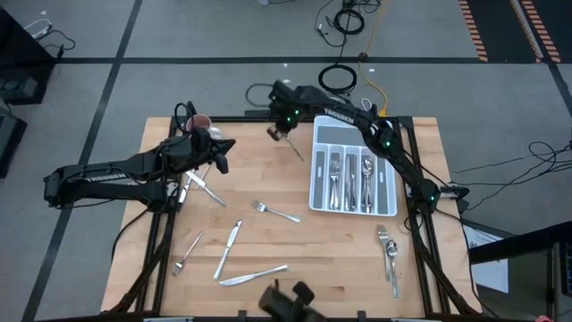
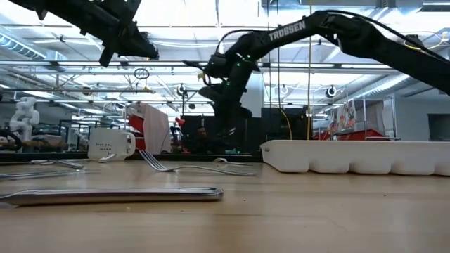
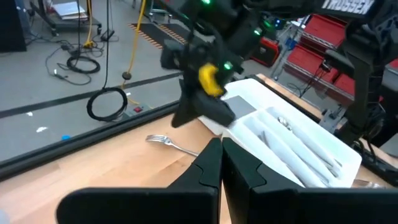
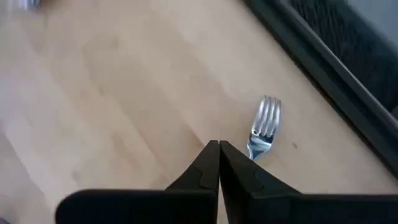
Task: Sort silverware
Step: Put the silver fork into the silverware tray
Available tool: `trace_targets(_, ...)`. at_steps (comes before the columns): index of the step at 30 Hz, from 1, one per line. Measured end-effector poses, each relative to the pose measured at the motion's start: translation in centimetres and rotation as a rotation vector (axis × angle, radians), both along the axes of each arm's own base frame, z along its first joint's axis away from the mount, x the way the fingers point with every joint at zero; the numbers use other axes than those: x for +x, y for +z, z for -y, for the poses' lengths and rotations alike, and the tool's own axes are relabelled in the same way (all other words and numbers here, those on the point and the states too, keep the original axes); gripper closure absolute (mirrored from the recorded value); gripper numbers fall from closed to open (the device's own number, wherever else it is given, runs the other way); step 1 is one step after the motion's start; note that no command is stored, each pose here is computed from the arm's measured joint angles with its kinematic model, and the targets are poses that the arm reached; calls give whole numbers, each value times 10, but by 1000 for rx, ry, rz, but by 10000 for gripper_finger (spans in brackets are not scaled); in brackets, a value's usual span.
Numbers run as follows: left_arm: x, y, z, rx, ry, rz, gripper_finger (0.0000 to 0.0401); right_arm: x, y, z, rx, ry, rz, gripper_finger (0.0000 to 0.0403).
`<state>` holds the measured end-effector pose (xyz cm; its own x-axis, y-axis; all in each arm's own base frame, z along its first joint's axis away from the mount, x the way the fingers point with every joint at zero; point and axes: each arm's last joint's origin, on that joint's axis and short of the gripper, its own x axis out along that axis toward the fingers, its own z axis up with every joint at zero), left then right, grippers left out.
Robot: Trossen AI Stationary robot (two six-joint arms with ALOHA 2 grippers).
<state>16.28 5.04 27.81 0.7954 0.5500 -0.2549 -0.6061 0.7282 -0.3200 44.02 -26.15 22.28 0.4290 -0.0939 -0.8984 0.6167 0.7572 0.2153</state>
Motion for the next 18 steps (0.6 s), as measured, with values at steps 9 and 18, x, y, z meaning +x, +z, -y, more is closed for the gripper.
trace_targets(9, 1, 0, 2, -29, -59, 11, 390, -23, 25, -62, 191, 323, -249, 403)
trace_targets(18, 0, -1, 1, -21, -51, -1, 390, -53, 75, -222, 308, 908, -210, 403)
